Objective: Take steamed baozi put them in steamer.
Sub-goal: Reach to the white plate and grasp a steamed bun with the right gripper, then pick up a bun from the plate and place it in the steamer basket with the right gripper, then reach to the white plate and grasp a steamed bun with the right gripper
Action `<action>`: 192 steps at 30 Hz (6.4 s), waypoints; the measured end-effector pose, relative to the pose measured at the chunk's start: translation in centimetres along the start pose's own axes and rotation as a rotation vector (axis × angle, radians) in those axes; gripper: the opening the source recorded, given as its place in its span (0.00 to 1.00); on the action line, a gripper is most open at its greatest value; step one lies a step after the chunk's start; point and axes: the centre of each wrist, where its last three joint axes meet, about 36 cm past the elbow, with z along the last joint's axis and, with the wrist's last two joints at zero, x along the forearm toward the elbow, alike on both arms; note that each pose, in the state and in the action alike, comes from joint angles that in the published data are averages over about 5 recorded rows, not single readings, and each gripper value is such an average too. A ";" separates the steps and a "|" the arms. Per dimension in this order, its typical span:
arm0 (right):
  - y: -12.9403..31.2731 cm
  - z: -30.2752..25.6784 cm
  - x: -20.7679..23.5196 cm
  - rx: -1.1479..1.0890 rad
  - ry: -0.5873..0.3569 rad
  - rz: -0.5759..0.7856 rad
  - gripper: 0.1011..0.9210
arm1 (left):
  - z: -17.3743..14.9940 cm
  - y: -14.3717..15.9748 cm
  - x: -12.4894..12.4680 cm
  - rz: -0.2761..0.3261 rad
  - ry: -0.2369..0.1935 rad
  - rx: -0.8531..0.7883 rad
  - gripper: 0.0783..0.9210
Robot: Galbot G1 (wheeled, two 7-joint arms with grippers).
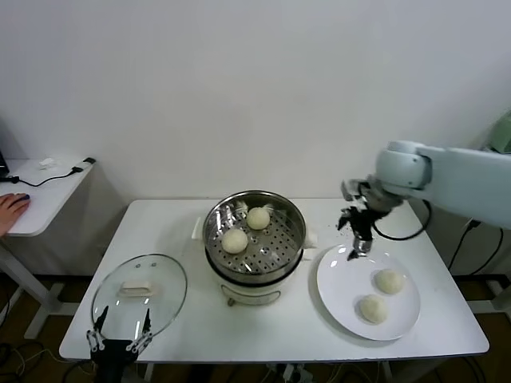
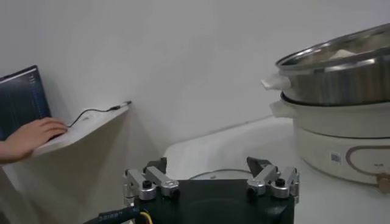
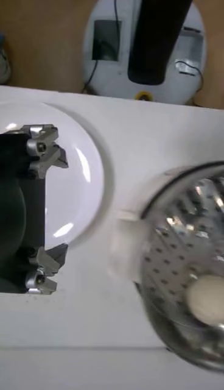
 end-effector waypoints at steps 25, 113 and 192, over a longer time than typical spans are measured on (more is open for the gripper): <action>5.4 5.8 -13.1 -0.024 0.117 -0.091 0.88 | 1.0 -0.3 -0.1 -0.003 0.024 -0.007 0.88; -3.4 -29.2 -6.8 1.645 0.071 -0.117 0.61 | 1.2 -0.6 -0.7 0.028 0.052 -0.022 0.88; -0.4 14.6 -13.4 -0.151 0.109 -0.021 0.88 | 0.7 -0.5 0.7 0.030 0.026 -0.032 0.88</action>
